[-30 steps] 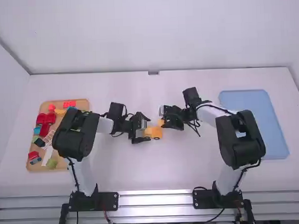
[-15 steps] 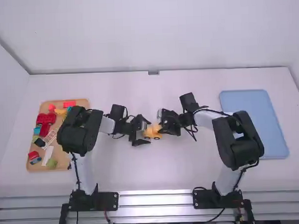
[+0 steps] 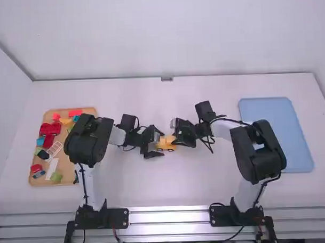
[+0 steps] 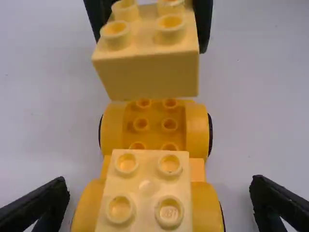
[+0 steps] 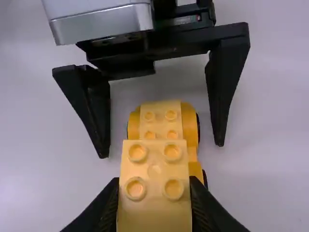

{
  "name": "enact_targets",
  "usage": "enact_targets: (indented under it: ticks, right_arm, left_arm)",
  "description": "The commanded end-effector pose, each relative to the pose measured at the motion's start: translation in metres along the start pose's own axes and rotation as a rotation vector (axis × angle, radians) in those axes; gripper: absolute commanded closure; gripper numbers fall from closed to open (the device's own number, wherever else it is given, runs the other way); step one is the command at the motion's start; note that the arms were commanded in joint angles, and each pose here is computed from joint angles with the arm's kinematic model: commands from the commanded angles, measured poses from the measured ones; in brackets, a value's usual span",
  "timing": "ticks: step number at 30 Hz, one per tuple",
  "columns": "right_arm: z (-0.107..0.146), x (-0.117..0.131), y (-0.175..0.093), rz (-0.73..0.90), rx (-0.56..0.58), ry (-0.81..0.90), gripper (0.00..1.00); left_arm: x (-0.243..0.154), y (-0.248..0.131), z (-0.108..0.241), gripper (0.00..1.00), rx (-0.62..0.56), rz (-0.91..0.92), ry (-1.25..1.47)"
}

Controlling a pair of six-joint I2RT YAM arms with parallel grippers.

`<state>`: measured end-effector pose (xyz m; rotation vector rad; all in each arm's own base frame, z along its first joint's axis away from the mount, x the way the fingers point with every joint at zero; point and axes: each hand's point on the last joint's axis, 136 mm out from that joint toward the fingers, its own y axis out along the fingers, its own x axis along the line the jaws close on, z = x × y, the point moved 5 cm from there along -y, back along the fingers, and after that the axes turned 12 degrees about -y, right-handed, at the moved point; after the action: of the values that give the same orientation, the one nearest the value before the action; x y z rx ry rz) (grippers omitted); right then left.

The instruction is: Assemble lego blocks to make yellow taxi

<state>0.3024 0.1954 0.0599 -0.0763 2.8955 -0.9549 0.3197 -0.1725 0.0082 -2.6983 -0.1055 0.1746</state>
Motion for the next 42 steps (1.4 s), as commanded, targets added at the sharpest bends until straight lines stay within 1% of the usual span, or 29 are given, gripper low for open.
enact_targets:
  ticks: [1,2,4,6,8,9,11,15,17,19,20,24,27,29,32,36,39,42]
  right_arm:
    - [0.012,0.004,0.009,-0.016,0.006,0.070,0.84]
    - [0.013,0.004,0.010,-0.014,0.007,0.073,0.84]
    - [0.018,0.001,0.018,-0.007,0.004,0.108,0.85]
    - [0.020,0.001,0.020,-0.011,0.001,0.113,0.85]
    - [0.022,0.002,0.018,-0.013,0.005,0.123,0.85]
    - [0.023,0.001,0.017,-0.011,0.004,0.127,0.85]
    - [0.023,0.002,0.016,-0.014,0.009,0.124,0.85]
    - [0.025,0.005,0.015,-0.031,0.024,0.098,0.85]
    - [0.027,0.006,0.015,-0.033,0.039,0.096,0.85]
    - [0.027,0.007,0.016,-0.034,0.047,0.092,0.87]
    - [0.026,0.007,0.018,-0.033,0.049,0.085,0.86]
    - [0.023,0.000,0.012,-0.005,0.036,0.065,0.87]
    - [0.015,-0.003,0.006,0.015,0.023,0.030,0.87]
    - [0.011,-0.006,0.003,0.029,0.022,0.012,0.87]
    - [0.006,-0.010,0.000,0.038,0.020,0.004,0.87]
    - [0.004,-0.013,-0.001,0.056,0.048,-0.013,0.88]
    - [0.005,-0.010,0.002,0.049,0.066,-0.013,0.88]
    - [0.007,-0.006,0.006,0.034,0.109,-0.035,0.88]
  left_arm:
    - [-0.002,0.006,-0.003,0.12,0.001,0.019,0.026]
    - [-0.002,0.007,-0.003,0.13,0.004,0.017,0.027]
    - [-0.002,0.009,-0.003,0.20,0.018,0.014,0.033]
    - [-0.002,0.010,-0.002,0.23,0.026,0.012,0.034]
    - [-0.004,0.013,-0.002,0.33,0.038,0.014,0.036]
    - [-0.004,0.013,-0.002,0.32,0.035,0.016,0.030]
    - [-0.004,0.013,-0.002,0.32,0.035,0.014,0.028]
    - [-0.003,0.013,-0.003,0.35,0.034,0.013,0.030]
    - [-0.003,0.014,-0.002,0.38,0.039,0.012,0.030]
    - [-0.001,0.013,0.000,0.38,0.053,-0.005,0.011]
    - [0.001,0.013,0.000,0.40,0.066,-0.016,-0.003]
    - [0.001,0.013,0.001,0.40,0.071,-0.020,-0.004]
    - [0.001,0.013,0.001,0.43,0.067,-0.018,-0.007]
    - [0.000,0.013,0.002,0.48,0.069,-0.014,-0.010]
    - [-0.002,0.014,0.003,0.48,0.073,-0.013,-0.014]
    - [-0.001,0.013,0.004,0.49,0.077,-0.026,-0.057]
    - [0.002,0.012,0.003,0.51,0.068,-0.036,-0.069]
    - [0.002,0.014,0.001,0.53,0.064,-0.037,-0.058]
